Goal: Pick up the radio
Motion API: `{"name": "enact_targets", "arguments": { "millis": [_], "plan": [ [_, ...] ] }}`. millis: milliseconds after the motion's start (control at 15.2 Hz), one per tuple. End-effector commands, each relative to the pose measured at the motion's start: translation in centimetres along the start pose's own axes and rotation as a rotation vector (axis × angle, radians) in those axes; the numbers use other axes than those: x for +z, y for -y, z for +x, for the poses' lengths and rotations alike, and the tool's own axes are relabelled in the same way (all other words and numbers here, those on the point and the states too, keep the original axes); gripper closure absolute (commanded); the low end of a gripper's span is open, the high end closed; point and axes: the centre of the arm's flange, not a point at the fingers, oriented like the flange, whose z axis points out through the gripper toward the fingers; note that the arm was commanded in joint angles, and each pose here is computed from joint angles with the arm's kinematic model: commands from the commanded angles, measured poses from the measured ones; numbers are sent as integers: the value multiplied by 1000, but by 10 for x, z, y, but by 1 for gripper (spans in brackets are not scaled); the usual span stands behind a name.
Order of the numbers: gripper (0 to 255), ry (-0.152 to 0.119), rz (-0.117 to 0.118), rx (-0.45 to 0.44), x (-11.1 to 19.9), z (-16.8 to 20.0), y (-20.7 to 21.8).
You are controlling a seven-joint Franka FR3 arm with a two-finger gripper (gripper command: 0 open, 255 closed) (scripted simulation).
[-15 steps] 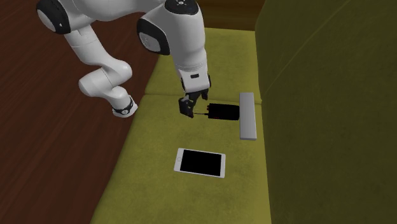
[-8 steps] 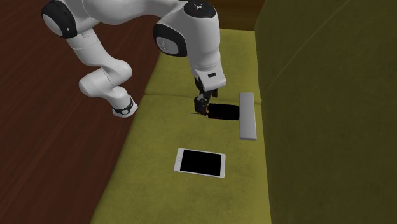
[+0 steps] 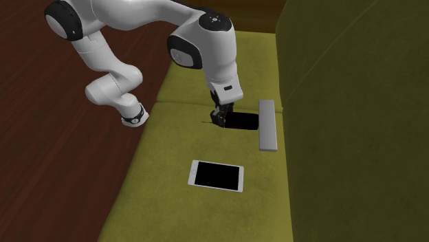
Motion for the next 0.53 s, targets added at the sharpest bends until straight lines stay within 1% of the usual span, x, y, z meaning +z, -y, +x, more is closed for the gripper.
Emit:
{"name": "enact_targets", "arguments": {
  "millis": [0, 396, 462],
  "plan": [
    [255, 1, 0, 0, 1, 0, 0],
    [255, 1, 0, 0, 1, 1, 0],
    [255, 1, 0, 0, -4, 2, 0]
  ]
}}
